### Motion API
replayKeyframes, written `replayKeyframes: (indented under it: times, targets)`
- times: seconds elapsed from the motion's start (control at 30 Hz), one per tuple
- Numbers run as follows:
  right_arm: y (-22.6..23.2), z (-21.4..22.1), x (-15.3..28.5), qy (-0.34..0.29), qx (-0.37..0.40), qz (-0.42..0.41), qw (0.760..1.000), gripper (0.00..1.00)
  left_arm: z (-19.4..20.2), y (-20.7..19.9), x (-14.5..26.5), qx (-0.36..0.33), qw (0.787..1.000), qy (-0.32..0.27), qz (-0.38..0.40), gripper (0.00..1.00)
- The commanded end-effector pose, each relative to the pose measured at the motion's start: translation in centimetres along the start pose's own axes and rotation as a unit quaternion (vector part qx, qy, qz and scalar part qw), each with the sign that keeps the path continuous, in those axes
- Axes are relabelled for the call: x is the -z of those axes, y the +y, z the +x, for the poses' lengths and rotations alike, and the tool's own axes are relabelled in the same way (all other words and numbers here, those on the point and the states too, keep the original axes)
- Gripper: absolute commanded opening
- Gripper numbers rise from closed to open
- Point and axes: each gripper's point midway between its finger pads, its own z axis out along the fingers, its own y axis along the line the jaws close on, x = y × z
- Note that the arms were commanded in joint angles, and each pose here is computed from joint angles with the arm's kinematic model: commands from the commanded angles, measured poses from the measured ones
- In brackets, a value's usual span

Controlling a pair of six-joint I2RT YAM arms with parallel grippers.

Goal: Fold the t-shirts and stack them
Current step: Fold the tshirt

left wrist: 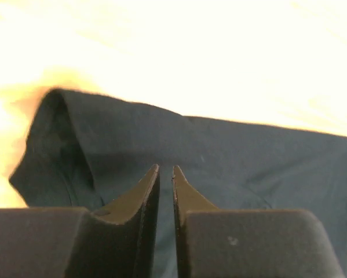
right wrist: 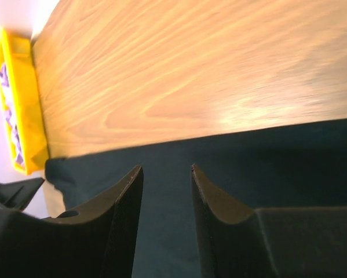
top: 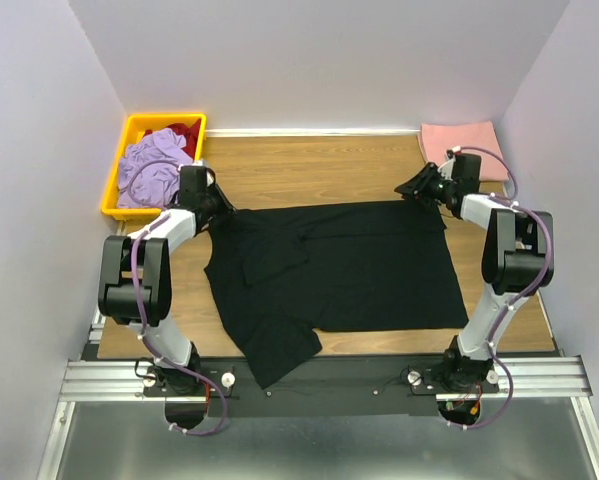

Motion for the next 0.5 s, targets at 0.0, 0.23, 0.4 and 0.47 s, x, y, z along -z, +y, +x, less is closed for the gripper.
replayKeyframes:
  times: [0.0,0.23,0.4,0.47]
  targets:
    - [-4.1,0.0,-0.6,-0.013,-0.039,0.015,0.999,0.45,0.3,3.1,-1.6,0.002,0.999,0.001,-0.049,0.19]
    - [-9.6,0.5,-0.2,-0.032,-0.11,0.036,0.993,0.45,3.1,7.0,-2.9,0.024,0.995,0.047,-0.089,0.15]
    - [-12.3,0.6,0.1,-0.041,-0.14,0.061,0.987,0.45,2.9,7.1,-3.5,0.019,0.993,0.058,-0.096,0.13]
    - [-13.2,0.4,0.2,-0.045,-0.154,0.068,0.985,0.45,1.8,8.0,-3.7,0.028,0.993,0.052,-0.106,0.11]
